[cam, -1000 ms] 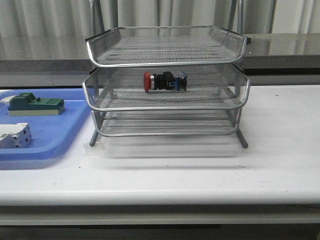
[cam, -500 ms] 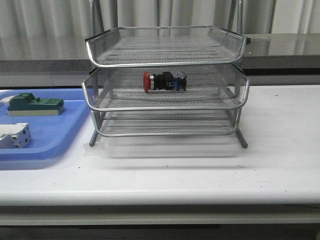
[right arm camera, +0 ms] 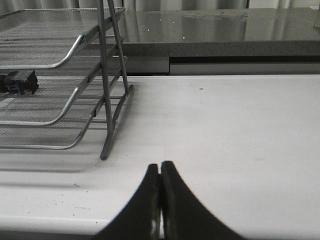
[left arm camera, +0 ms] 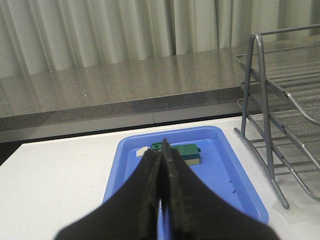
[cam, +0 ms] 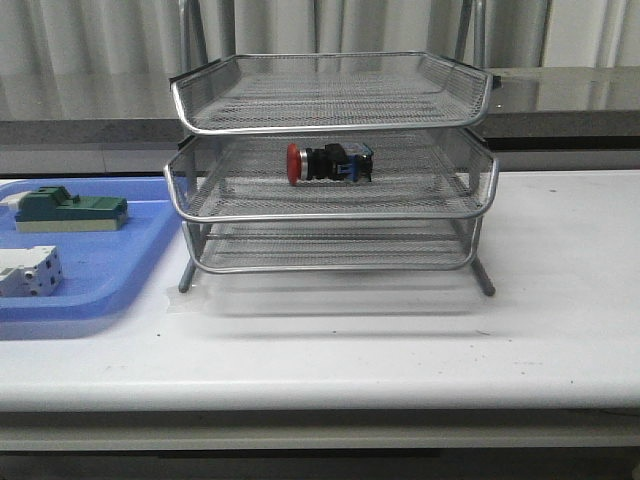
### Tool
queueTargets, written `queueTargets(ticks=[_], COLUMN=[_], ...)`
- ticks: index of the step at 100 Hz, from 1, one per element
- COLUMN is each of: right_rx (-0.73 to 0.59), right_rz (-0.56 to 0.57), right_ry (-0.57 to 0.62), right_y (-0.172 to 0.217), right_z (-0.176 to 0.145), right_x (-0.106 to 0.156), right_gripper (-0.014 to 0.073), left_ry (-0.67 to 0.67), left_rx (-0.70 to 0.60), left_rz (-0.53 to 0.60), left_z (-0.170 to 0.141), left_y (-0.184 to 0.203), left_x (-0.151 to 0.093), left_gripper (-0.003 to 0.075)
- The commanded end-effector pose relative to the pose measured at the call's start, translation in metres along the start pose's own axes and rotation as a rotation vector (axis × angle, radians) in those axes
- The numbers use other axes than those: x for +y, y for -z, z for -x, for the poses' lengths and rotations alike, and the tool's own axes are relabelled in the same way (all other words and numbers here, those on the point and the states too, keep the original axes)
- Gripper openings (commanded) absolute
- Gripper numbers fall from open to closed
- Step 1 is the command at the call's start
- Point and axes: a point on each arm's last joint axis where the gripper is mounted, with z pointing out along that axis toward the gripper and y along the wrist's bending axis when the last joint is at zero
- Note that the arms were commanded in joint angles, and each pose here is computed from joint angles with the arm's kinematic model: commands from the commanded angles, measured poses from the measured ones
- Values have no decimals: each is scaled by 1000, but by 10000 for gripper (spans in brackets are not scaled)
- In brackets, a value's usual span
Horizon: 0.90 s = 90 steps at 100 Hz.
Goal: Place button on rack with both arms
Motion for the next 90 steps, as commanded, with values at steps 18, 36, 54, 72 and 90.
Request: queueTargets(ticks=[18,36,54,72,90], right_rx=[-145,-145,-145,-145,-145], right_rz=[5,5,5,5,5], right_ry=[-12,-12,-12,-12,-12], right_y=[2,2,2,2,2], right_z=[10,10,10,10,10], right_x=[0,0,0,0,0], right_gripper=[-60,-60,-60,-60,-60], left_ry=[25,25,25,25,25], left_rx=[-86,-86,-86,-86,-86], left_rz=[33,33,33,33,33], left_z=[15,15,15,15,15], left_y=[1,1,1,1,1], left_x=[4,4,4,4,4], left_gripper=[-20,-20,-20,-20,-20])
